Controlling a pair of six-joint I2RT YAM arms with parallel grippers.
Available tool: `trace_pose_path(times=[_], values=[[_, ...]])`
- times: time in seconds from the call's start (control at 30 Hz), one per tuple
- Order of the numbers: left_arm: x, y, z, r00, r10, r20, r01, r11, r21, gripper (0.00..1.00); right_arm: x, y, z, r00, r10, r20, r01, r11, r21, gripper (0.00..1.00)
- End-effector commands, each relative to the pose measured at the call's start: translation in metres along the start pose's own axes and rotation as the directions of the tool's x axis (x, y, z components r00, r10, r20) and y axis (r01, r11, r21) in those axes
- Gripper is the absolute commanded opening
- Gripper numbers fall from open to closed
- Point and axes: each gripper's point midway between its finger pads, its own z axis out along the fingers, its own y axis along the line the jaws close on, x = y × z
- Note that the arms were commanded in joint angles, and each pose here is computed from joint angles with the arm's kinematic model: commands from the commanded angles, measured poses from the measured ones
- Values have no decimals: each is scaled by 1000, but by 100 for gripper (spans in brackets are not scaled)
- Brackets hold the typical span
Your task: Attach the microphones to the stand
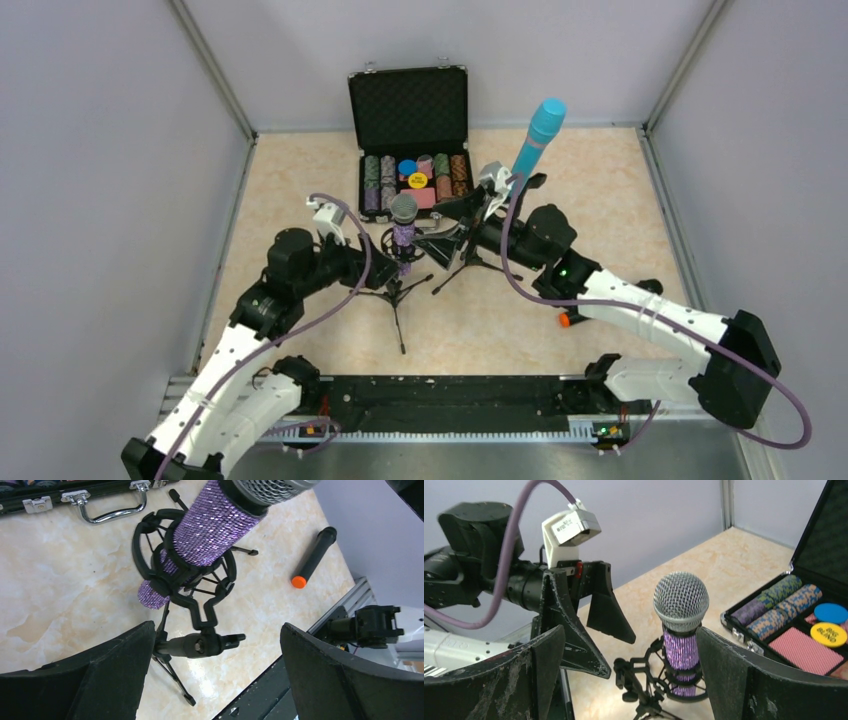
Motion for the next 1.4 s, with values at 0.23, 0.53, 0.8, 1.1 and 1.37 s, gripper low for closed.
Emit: trace_pose_path(times=[0.23, 0.53, 0.8, 1.1, 1.37], values=[[-4, 4, 19, 979, 204, -28, -205, 947, -246, 99, 9, 0, -13, 999, 33, -22, -32, 999, 34, 99], [6, 4, 38, 950, 297, -91, -311, 894, -322, 80, 13, -5, -16, 999, 33, -27, -31, 998, 63, 99], [10, 1, 42, 937, 329, -119, -350, 880, -320, 15, 12, -8, -17, 999, 30, -22, -28, 997, 77, 99], [-3, 5, 31, 944, 325, -53, -321, 874, -363, 0, 14, -9, -18, 999, 30, -26, -28, 996, 83, 99], [-39, 6, 17, 933, 354, 63, -289, 844, -452, 0, 15, -9, -18, 999, 40, -28, -38, 996, 84, 99]])
